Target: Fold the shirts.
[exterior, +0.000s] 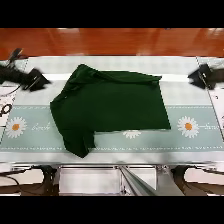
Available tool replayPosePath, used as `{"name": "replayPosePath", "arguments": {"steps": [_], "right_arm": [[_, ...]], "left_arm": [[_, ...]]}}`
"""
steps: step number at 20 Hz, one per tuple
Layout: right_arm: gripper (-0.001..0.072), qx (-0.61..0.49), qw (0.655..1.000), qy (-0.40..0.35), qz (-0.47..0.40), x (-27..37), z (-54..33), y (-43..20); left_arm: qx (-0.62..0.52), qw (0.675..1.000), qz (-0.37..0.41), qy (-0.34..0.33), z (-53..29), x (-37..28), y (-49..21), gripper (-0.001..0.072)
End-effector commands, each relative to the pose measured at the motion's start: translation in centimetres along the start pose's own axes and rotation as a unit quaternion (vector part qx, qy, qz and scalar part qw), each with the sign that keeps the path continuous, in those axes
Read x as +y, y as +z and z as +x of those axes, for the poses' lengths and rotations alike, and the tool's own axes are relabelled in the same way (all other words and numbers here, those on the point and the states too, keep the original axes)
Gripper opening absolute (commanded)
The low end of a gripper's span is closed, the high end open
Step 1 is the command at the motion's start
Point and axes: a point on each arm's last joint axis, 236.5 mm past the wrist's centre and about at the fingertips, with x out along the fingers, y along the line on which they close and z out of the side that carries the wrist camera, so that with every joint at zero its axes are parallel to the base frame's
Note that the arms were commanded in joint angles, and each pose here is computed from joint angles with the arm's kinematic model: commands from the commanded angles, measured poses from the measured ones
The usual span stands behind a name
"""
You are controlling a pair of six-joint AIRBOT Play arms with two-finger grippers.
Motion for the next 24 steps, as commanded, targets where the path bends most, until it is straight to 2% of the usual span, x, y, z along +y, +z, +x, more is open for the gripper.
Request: {"name": "replayPosePath", "arguments": {"steps": [1, 5, 8, 14, 17, 18, 19, 20, 22, 24], "right_arm": [[0.0416, -0.003, 0.997, -0.054, 0.063, -6.4, -0.8, -6.4], [0.0416, -0.025, 0.994, -0.024, 0.108, -7.6, 2.3, -12.3], [0.0416, -0.003, 0.994, 0.007, 0.106, -6.4, 3.0, -14.3], [0.0416, 0.007, 0.995, 0.012, 0.096, -6.1, 3.0, -14.7], [0.0416, 0.009, 0.995, 0.011, 0.096, -6.1, 3.0, -14.8], [0.0416, 0.011, 0.995, 0.008, 0.095, -6.3, 3.0, -14.9], [0.0416, 0.014, 0.995, 0.003, 0.096, -6.5, 3.0, -15.1], [0.0416, 0.02, 0.995, -0.009, 0.098, -7.0, 2.9, -15.4], [0.0416, 0.04, 0.993, -0.04, 0.106, -8.4, 2.8, -16.5], [0.0416, 0.065, 0.99, -0.036, 0.118, -8.3, 3.3, -17.8]], "left_arm": [[-0.014, 0.993, -0.107, 0.055, -1.7, 6.9, -7.8, 0.0506], [0.024, 0.978, -0.205, -0.02, 2.7, 6.9, -17.5, 0.0506], [0.037, 0.97, -0.238, -0.033, 4.9, 7.1, -20.0, 0.0506], [0.053, 0.967, -0.243, -0.051, 7.0, 5.8, -20.1, 0.0506], [0.073, 0.973, -0.213, -0.051, 9.1, 4.2, -20.3, 0.05], [0.085, 0.974, -0.202, -0.049, 9.5, 3.7, -20.6, 0.0394], [0.091, 0.976, -0.194, -0.05, 9.6, 3.4, -20.6, 0.0116], [0.089, 0.977, -0.186, -0.051, 9.5, 3.2, -20.3, 0.0024], [0.091, 0.979, -0.171, -0.06, 9.0, 2.6, -19.7, 0.0025], [0.088, 0.981, -0.163, -0.064, 8.6, 2.3, -19.0, 0.0025]]}}
